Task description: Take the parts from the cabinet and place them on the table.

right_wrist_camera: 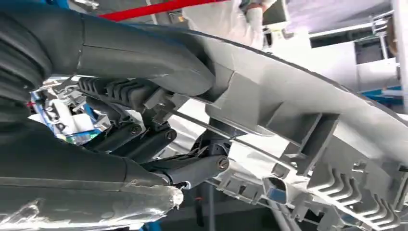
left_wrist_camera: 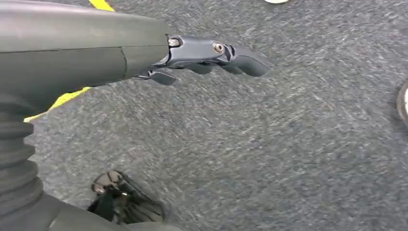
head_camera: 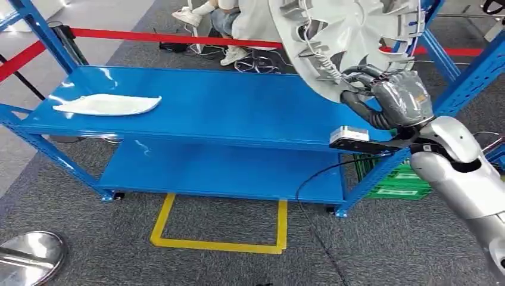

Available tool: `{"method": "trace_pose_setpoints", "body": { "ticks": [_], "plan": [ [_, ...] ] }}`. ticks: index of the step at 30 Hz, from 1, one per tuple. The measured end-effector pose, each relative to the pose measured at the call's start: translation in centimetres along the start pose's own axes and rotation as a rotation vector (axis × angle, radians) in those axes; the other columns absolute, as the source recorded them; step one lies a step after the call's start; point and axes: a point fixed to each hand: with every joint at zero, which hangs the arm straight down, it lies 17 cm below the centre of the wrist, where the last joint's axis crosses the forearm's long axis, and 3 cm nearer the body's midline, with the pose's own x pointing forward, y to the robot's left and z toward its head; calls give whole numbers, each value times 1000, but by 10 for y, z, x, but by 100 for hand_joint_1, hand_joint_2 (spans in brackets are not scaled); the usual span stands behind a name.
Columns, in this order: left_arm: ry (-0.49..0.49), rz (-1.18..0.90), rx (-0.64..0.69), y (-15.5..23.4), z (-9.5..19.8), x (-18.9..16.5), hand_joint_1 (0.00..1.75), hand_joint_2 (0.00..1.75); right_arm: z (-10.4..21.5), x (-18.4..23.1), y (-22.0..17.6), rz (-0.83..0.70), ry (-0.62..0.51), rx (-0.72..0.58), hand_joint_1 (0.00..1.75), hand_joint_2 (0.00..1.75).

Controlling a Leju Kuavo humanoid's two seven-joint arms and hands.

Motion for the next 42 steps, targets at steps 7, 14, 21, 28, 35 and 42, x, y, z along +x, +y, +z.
{"method": "trace_pose_setpoints", "body": {
  "ticks": [7, 14, 21, 28, 35, 42],
  "plan": [
    [-4, -7, -4, 0, 0, 0, 0, 175, 1, 5, 2, -23, -13, -5, 175, 175],
    [-5, -15, -1, 2, -1, -1, 0, 175, -2, 8, -9, -48, -8, -76, 175, 175],
    [-13, -18, -3, 2, -2, 4, 0, 175, -4, 7, -11, -64, -2, -85, 175, 175],
    [-16, -27, 1, 5, -4, 5, 0, 175, -4, 3, -10, -65, 8, -78, 175, 175],
    [-22, -36, -5, 4, -5, 6, 0, 175, 0, 1, -5, -66, 18, -68, 175, 175],
    [-15, -43, -2, 5, -4, 3, 0, 175, 1, -6, -9, -48, 36, -72, 175, 175]
  ]
}}
